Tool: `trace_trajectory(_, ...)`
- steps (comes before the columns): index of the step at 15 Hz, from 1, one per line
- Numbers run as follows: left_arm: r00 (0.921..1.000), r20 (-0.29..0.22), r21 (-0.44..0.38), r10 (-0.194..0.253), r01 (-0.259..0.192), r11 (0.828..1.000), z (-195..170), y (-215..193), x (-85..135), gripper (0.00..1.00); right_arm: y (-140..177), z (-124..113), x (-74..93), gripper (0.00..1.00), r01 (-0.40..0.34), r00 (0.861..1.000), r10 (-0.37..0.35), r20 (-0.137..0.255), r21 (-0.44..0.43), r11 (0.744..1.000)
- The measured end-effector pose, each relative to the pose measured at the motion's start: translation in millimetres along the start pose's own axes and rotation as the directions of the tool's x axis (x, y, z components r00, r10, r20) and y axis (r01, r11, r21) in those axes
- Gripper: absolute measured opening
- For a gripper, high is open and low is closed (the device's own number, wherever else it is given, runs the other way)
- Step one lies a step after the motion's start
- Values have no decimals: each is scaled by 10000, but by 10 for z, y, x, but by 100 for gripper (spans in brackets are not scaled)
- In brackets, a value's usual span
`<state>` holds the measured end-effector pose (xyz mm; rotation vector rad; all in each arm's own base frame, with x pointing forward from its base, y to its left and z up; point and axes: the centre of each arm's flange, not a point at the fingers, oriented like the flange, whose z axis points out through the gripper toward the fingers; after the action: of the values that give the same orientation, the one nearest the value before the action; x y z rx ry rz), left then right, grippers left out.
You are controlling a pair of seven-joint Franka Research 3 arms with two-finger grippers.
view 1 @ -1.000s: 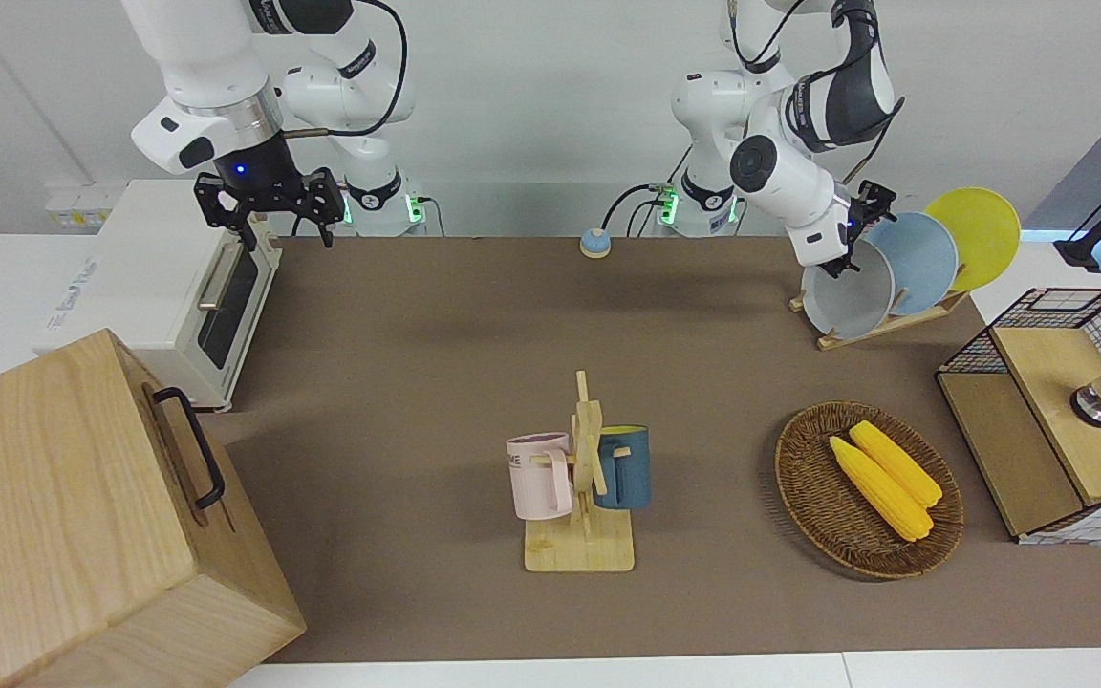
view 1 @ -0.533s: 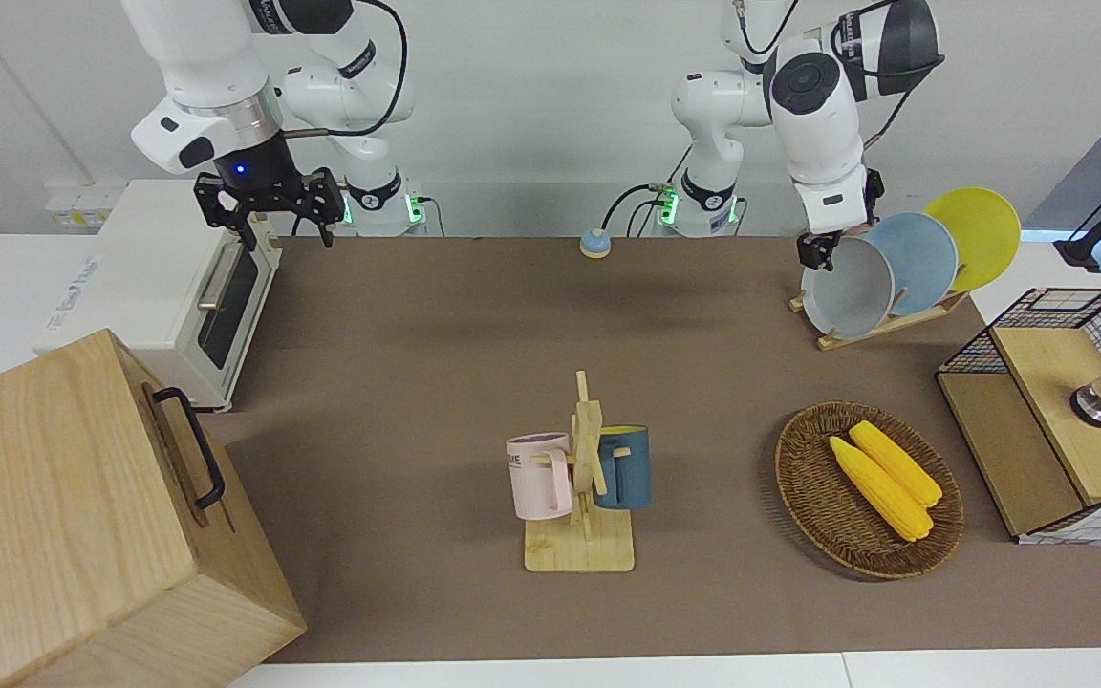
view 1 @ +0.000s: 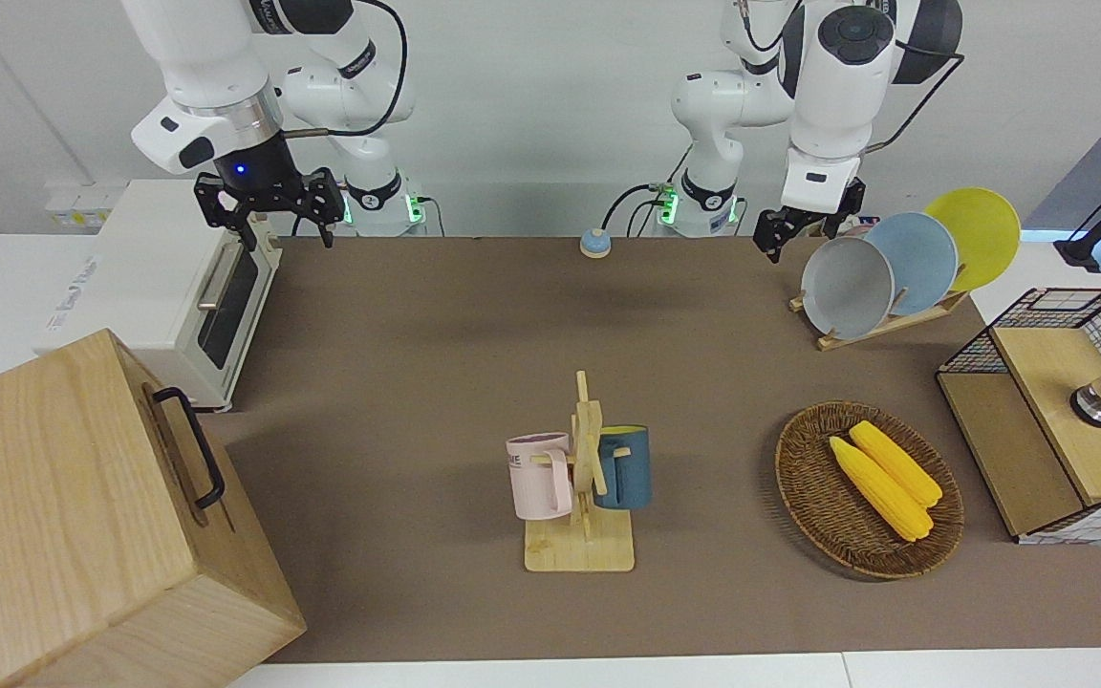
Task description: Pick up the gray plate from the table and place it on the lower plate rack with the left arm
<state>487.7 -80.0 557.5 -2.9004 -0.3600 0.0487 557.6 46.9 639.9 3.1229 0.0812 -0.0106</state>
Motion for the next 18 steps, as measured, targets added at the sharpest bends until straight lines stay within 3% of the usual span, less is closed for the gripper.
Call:
trace_trajectory(2, 9946, 0, -451, 1036, -1035, 9936, -69, 11, 5, 100, 0, 0, 0, 99, 0, 10000, 0, 0, 0, 10000)
trace_trajectory(3, 9887, -106, -1139, 1497, -1500, 9821, -98, 32, 25, 100, 0, 0, 0, 99, 0, 10000, 0, 0, 0, 10000)
trace_trajectory(4, 9757, -318, -1703, 2169, -2192, 9607, -116, 10, 61, 100, 0, 0, 0, 99, 0, 10000, 0, 0, 0, 10000)
trace_trajectory(6, 9355, -750, -2427, 3452, -3529, 9036, -131, -70, 117, 100, 0, 0, 0, 99, 0, 10000, 0, 0, 0, 10000)
trace_trajectory(8, 9185, -947, -2486, 3840, -3953, 8843, -150, -45, 115, 100, 0, 0, 0, 99, 0, 10000, 0, 0, 0, 10000)
trace_trajectory(11, 9111, -1027, -2446, 3991, -4120, 8777, -181, 27, 88, 100, 0, 0, 0, 99, 0, 10000, 0, 0, 0, 10000)
trace_trajectory(16, 9095, -1060, -2352, 4021, -4158, 8785, -194, 27, 88, 100, 0, 0, 0, 99, 0, 10000, 0, 0, 0, 10000)
trace_trajectory(18, 9014, -1088, -1924, 4191, -4327, 8808, -207, 67, 68, 100, 0, 0, 0, 99, 0, 10000, 0, 0, 0, 10000)
